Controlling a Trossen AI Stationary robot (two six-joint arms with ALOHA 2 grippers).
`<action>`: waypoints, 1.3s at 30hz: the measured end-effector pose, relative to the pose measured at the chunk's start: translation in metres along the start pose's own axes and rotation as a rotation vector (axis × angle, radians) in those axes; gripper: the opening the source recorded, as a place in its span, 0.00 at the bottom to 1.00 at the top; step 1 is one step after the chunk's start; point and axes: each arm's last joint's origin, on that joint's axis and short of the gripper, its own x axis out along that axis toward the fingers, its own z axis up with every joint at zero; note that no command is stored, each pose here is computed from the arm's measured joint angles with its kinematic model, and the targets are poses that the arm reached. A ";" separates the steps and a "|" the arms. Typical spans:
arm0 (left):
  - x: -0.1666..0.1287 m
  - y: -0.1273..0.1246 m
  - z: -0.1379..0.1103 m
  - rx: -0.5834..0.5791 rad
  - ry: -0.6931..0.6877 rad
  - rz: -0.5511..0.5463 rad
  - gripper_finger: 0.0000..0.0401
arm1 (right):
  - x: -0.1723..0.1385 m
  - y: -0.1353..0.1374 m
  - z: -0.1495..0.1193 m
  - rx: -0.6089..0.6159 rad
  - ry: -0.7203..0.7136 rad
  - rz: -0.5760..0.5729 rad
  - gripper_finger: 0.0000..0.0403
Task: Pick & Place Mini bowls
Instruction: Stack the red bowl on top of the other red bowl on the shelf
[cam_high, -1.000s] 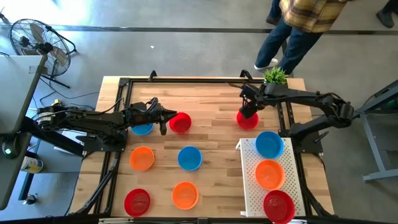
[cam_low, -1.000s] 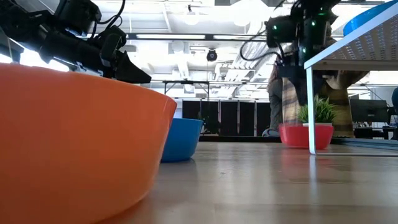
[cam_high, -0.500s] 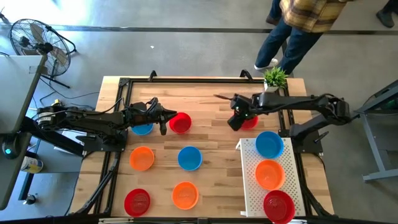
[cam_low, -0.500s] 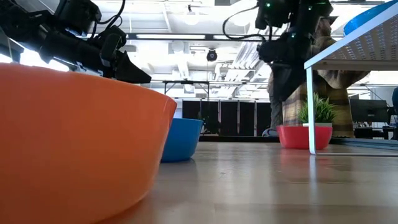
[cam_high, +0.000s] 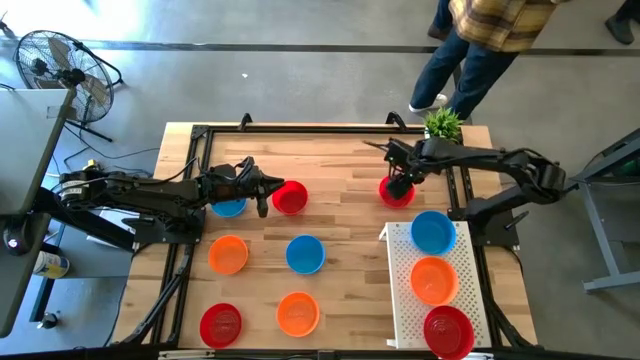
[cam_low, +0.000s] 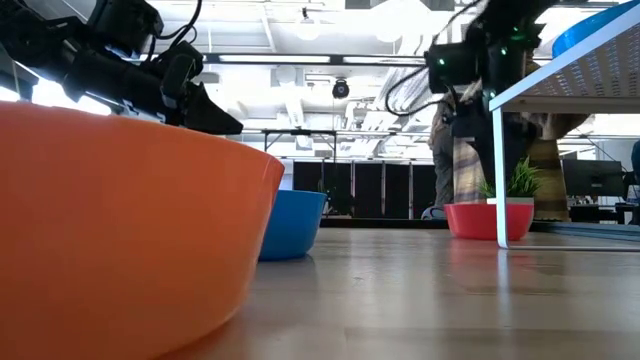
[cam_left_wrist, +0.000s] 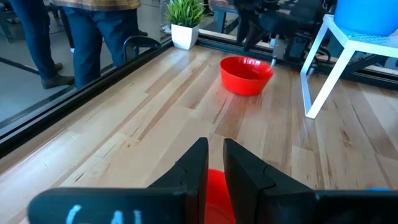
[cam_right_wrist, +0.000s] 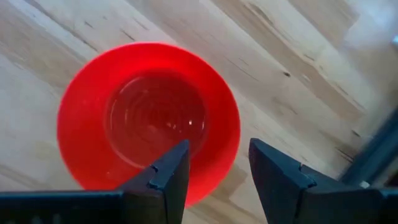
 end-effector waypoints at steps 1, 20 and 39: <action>0.000 0.000 0.000 0.000 0.001 0.000 0.11 | 0.003 -0.004 -0.001 0.008 -0.008 0.009 0.38; 0.000 0.000 -0.001 0.001 0.006 0.002 0.11 | 0.046 -0.027 -0.013 0.081 -0.067 0.188 0.30; 0.000 0.000 -0.001 0.001 0.005 0.002 0.11 | -0.004 -0.031 -0.008 0.121 -0.137 0.323 0.01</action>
